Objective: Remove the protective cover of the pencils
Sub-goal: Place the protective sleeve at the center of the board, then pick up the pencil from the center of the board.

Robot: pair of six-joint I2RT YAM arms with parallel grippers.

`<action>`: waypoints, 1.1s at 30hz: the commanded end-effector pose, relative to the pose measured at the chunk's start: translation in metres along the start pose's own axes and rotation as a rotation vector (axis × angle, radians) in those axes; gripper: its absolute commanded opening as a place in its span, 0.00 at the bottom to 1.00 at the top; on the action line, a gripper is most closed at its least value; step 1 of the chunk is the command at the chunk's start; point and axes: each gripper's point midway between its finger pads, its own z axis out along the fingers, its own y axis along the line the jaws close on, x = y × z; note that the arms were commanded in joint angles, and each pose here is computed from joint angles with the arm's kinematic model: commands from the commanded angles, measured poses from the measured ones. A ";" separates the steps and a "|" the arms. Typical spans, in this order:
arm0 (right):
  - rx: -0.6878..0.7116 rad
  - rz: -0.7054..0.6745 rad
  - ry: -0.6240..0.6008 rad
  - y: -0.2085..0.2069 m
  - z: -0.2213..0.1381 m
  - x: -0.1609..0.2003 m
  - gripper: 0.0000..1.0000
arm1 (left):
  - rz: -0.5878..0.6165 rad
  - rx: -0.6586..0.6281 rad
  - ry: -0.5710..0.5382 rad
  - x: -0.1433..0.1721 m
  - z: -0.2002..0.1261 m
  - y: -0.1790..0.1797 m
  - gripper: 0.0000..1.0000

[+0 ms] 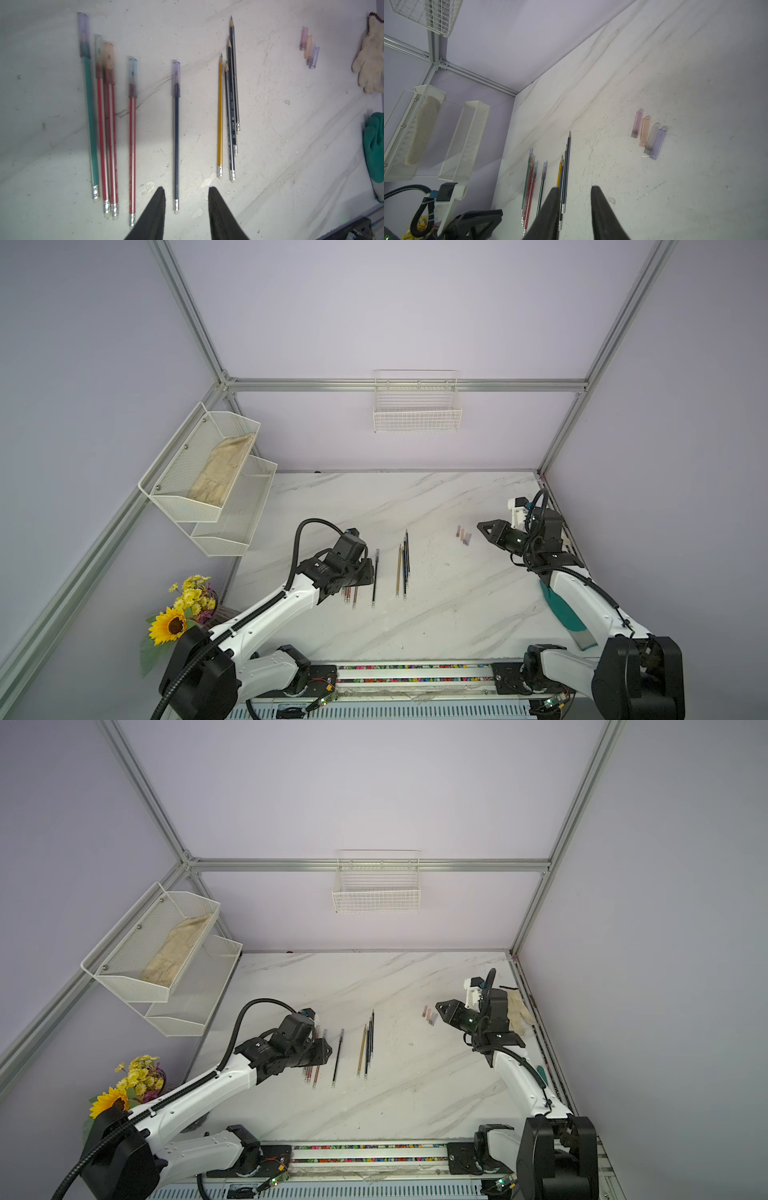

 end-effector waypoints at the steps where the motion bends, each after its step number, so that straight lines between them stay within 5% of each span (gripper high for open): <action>1: -0.034 -0.025 0.011 -0.006 0.000 0.020 0.29 | -0.093 -0.087 0.018 0.011 0.004 0.041 0.33; 8: 0.033 -0.055 0.042 -0.036 0.012 0.043 0.30 | -0.068 0.101 0.086 0.017 0.033 0.006 0.28; 19: 0.046 -0.045 0.040 -0.041 0.011 0.055 0.30 | 0.070 -0.072 0.218 0.045 0.084 -0.008 0.29; 33: 0.009 -0.039 0.061 -0.035 0.013 0.056 0.31 | 0.215 -0.306 0.320 0.057 0.090 0.007 0.22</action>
